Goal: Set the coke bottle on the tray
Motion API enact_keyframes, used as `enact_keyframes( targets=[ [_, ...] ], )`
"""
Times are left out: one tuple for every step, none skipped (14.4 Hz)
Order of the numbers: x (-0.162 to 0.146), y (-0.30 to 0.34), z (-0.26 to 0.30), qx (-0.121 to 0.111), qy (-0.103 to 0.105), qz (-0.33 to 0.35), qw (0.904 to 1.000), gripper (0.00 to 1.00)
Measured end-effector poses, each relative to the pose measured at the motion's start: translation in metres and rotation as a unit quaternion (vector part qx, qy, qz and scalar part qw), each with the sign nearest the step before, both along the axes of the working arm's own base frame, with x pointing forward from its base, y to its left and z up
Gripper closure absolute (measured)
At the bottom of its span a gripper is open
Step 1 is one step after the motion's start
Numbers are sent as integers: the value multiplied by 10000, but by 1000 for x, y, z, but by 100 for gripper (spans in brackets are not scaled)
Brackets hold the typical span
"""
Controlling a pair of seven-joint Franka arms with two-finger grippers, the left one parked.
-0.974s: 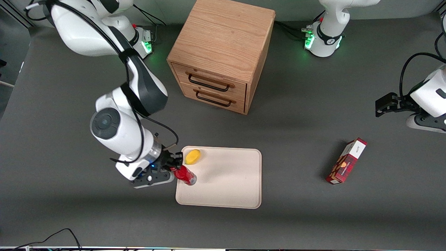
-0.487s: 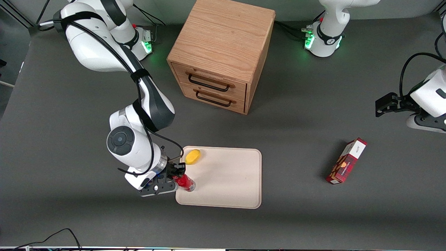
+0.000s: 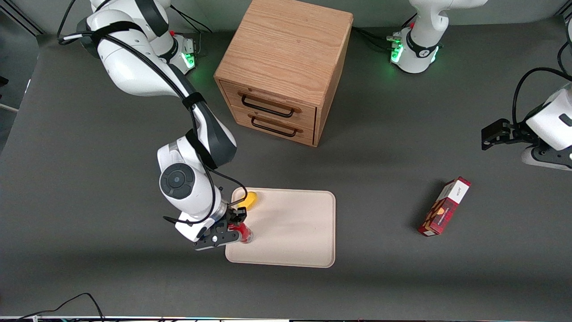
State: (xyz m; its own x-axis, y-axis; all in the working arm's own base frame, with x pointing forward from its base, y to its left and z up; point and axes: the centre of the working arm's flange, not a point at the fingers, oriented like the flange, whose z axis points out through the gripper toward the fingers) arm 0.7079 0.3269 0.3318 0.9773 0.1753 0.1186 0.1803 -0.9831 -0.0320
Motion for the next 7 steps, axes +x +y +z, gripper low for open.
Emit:
enact_keyframes(
  targets=[
    [0,0,0,-4,-1,-4,10000,54],
    [0,-1,0,-10,-3,-14,10000,45],
    [1,-2,0,-18,-6,-26,10000,33],
    [2,-4,0,-27,-12,-40,10000,25],
    [3,-6,1,-35,-27,-60,10000,15],
    [5,-7,4,-28,-63,-75,9999,4],
    [7,-9,12,-3,-124,-91,9999,0]
  ],
)
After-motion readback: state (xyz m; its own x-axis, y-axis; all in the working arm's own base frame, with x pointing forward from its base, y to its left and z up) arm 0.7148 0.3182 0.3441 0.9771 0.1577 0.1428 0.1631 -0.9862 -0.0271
